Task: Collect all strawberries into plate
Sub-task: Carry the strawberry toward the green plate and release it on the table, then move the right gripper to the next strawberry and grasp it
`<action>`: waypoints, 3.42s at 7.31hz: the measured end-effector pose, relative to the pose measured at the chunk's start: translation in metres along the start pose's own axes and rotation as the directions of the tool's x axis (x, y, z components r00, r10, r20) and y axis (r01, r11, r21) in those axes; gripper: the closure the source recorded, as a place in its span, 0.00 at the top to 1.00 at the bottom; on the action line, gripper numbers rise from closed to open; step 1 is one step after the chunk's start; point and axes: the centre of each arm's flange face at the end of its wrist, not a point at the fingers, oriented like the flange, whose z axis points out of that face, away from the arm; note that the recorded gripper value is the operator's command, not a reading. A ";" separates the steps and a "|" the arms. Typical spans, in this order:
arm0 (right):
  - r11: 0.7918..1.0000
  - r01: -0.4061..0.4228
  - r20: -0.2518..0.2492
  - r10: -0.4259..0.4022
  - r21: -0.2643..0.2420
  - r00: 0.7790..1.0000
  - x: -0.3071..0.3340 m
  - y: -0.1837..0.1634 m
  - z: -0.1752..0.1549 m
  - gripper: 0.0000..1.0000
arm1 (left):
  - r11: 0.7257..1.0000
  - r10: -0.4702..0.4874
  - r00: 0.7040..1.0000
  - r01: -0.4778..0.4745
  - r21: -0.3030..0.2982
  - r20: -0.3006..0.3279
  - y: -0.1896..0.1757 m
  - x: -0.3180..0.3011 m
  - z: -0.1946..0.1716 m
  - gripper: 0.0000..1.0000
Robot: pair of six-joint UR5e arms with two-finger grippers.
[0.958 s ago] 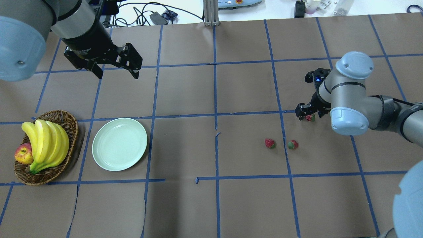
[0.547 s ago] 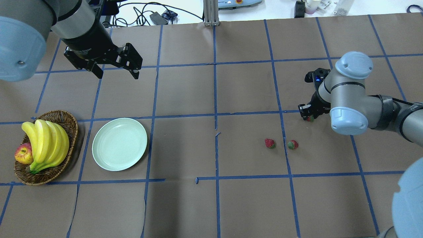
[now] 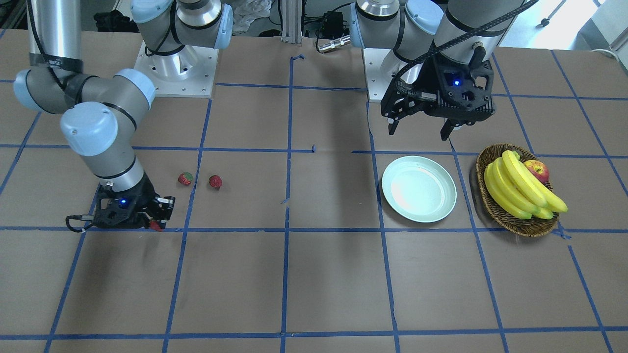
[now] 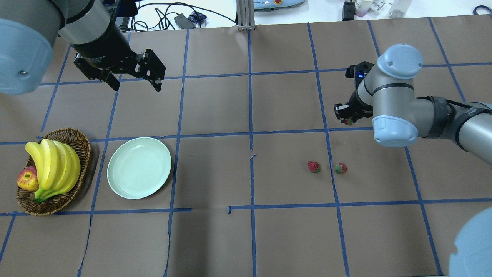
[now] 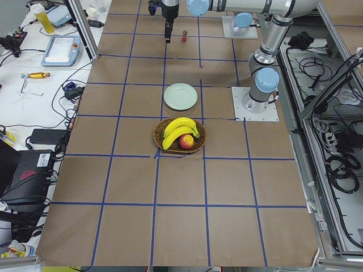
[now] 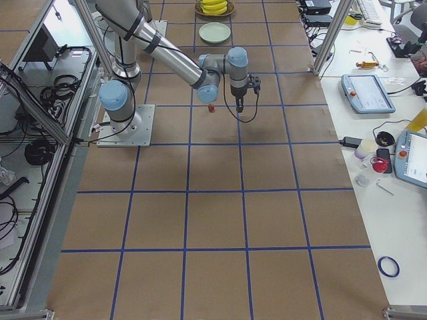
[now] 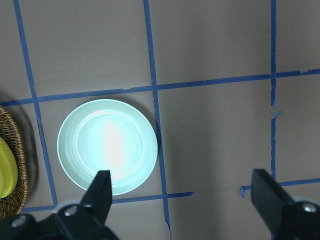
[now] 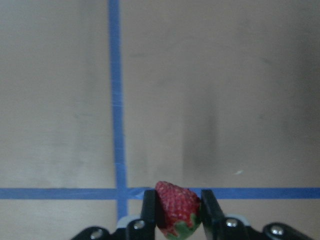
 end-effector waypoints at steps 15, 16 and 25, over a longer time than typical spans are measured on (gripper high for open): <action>0.995 -0.089 -0.069 0.087 -0.036 0.994 -0.075 0.053 -0.004 1.00 | 1.000 0.004 1.000 -0.004 -0.003 0.000 0.001 0.001 0.001 1.00; 0.997 -0.020 -0.095 0.014 -0.072 0.995 -0.044 0.068 0.004 1.00 | 1.000 0.004 1.000 -0.004 -0.004 0.000 0.001 0.001 0.002 1.00; 0.979 0.030 -0.089 -0.049 -0.201 0.995 -0.008 0.089 0.014 0.00 | 1.000 0.003 1.000 -0.003 -0.009 -0.001 0.002 0.001 0.004 1.00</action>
